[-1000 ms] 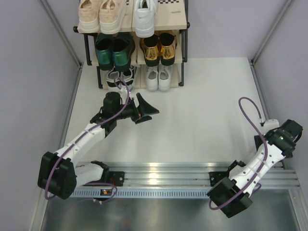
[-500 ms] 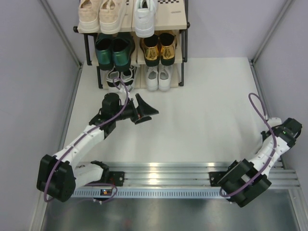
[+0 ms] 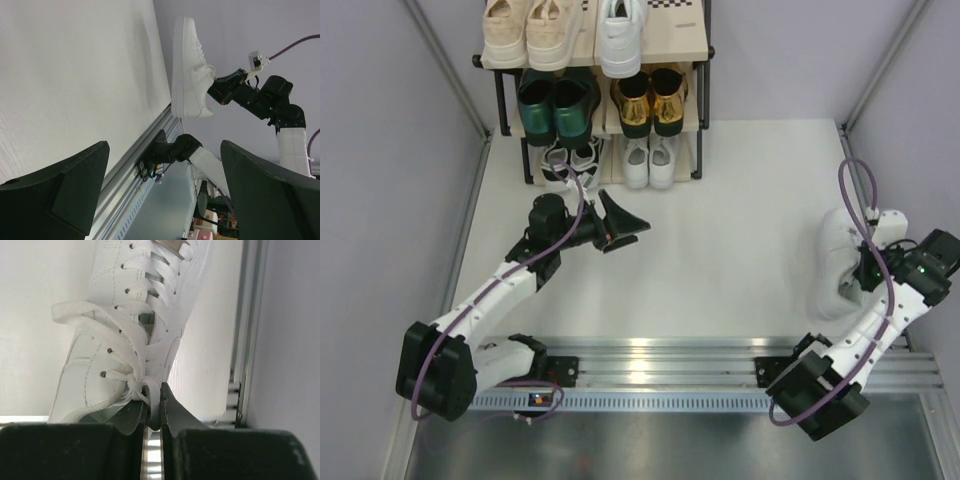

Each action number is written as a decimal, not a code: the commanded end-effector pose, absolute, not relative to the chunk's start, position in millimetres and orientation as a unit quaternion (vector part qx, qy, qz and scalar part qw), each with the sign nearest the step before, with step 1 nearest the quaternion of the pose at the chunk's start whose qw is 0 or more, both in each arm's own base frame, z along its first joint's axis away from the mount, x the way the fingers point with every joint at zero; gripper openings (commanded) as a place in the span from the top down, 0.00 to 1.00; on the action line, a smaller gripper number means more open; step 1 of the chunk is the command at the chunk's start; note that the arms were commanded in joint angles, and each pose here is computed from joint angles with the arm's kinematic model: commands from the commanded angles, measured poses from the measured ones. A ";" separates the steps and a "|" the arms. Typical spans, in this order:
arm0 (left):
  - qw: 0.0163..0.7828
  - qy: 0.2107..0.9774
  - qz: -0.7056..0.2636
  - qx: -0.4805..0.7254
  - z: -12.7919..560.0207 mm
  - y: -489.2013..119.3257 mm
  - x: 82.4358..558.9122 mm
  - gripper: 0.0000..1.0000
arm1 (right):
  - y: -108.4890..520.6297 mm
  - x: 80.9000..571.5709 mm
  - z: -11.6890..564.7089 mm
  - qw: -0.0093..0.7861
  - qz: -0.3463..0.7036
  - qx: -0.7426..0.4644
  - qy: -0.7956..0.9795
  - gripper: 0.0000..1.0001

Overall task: Place and organize the shoes onto the shoe shelf
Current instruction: Pick up the shoe.

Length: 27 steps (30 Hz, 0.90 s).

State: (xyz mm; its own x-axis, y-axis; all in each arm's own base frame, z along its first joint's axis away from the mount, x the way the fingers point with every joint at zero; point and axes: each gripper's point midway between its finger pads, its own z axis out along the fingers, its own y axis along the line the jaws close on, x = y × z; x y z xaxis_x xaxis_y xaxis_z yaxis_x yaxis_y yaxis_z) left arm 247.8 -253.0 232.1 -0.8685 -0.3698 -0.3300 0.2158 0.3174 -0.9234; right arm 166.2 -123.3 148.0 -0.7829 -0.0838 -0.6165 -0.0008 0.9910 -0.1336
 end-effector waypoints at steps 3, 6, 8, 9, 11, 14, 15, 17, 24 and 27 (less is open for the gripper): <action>0.275 0.729 -0.626 -0.039 265.0 -262.4 252.1 0.02 | -36.4 220.6 230.0 0.487 0.073 -0.199 0.847 1.00; 0.288 0.695 -0.658 -0.038 288.7 -271.8 254.9 0.02 | 16.0 239.2 245.9 0.503 0.134 -0.258 0.814 1.00; 0.306 0.675 -0.671 -0.021 309.7 -283.6 255.3 0.02 | 45.5 244.9 256.9 0.511 0.168 -0.295 0.790 1.00; 0.309 0.674 -0.670 -0.017 311.0 -288.9 257.4 0.02 | 77.9 245.1 268.8 0.518 0.213 -0.333 0.759 1.00; 0.318 0.666 -0.675 -0.007 323.3 -302.0 254.6 0.02 | 95.0 248.5 282.3 0.511 0.252 -0.355 0.741 1.00; 0.333 0.661 -0.672 -0.004 328.4 -315.3 252.0 0.02 | 120.8 247.5 292.9 0.488 0.265 -0.418 0.719 1.00; 0.338 0.661 -0.670 -0.001 328.3 -317.9 251.2 0.02 | 142.2 237.6 294.3 0.474 0.285 -0.450 0.701 1.00; 0.335 0.661 -0.672 0.002 327.4 -325.5 245.2 0.02 | 158.8 234.7 301.1 0.471 0.298 -0.474 0.682 1.00; 0.349 0.662 -0.662 -0.023 321.8 -333.0 241.6 0.02 | 200.5 214.8 317.4 0.471 0.348 -0.528 0.615 1.00; 0.369 0.666 -0.647 -0.044 314.7 -331.2 246.9 0.02 | 203.8 206.2 320.9 0.471 0.356 -0.549 0.592 1.00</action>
